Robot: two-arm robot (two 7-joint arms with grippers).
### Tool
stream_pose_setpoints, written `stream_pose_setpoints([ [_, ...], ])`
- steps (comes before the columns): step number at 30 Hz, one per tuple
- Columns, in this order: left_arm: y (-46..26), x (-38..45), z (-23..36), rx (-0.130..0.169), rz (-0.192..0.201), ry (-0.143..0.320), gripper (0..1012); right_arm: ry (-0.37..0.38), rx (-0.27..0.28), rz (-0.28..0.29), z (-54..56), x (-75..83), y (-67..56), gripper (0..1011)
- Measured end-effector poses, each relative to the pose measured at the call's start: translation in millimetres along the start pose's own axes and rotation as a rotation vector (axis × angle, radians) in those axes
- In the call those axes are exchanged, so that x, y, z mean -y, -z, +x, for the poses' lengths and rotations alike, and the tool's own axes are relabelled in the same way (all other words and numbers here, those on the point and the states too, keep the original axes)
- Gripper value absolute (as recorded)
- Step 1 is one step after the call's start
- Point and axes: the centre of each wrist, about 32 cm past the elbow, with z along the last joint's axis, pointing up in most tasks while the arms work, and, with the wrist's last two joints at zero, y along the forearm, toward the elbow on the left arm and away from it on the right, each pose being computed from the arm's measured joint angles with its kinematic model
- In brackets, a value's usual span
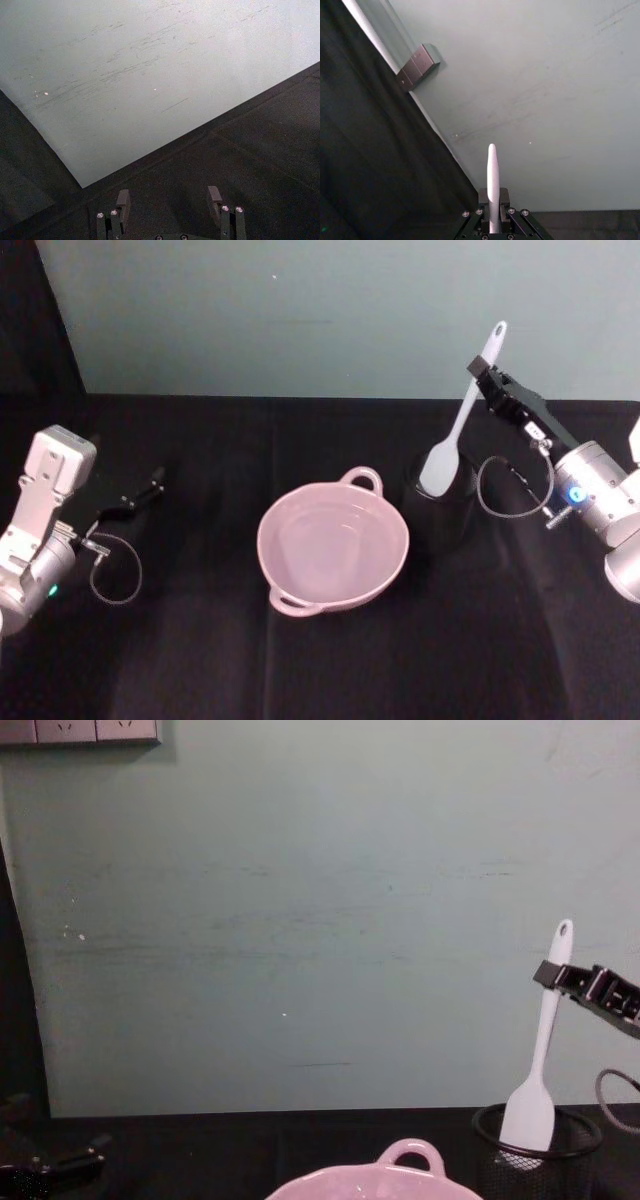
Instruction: Use the one hand to pick up the spoon and stir the clear water in the bowl.
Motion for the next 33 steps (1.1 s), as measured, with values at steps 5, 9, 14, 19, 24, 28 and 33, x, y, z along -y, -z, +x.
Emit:
stream_pose_setpoints([
  [5,0.0,0.0,0.0,0.0,0.0,0.0,1011,-0.003,-0.006,-0.015,2.6,2.4,5.7,117],
  [9,0.0,0.0,0.0,0.0,0.0,0.0,1011,-0.01,-0.001,-0.026,3.9,6.0,12.0,117],
  [14,0.0,0.0,0.0,0.0,0.0,0.0,1011,-0.016,-0.001,-0.037,5.6,9.3,17.8,117],
  [19,0.0,0.0,0.0,0.0,0.0,0.0,1011,-0.018,-0.004,-0.048,7.2,12.2,21.9,117],
  [24,0.0,0.0,0.0,0.0,0.0,0.0,1011,-0.019,-0.008,-0.06,8.8,15.0,25.6,117],
  [28,0.0,0.0,0.0,0.0,0.0,0.0,1011,-0.019,-0.014,-0.072,9.4,16.4,28.7,117],
  [33,0.0,0.0,0.0,0.0,0.0,0.0,1011,-0.018,-0.017,-0.085,10.2,17.6,32.3,117],
])
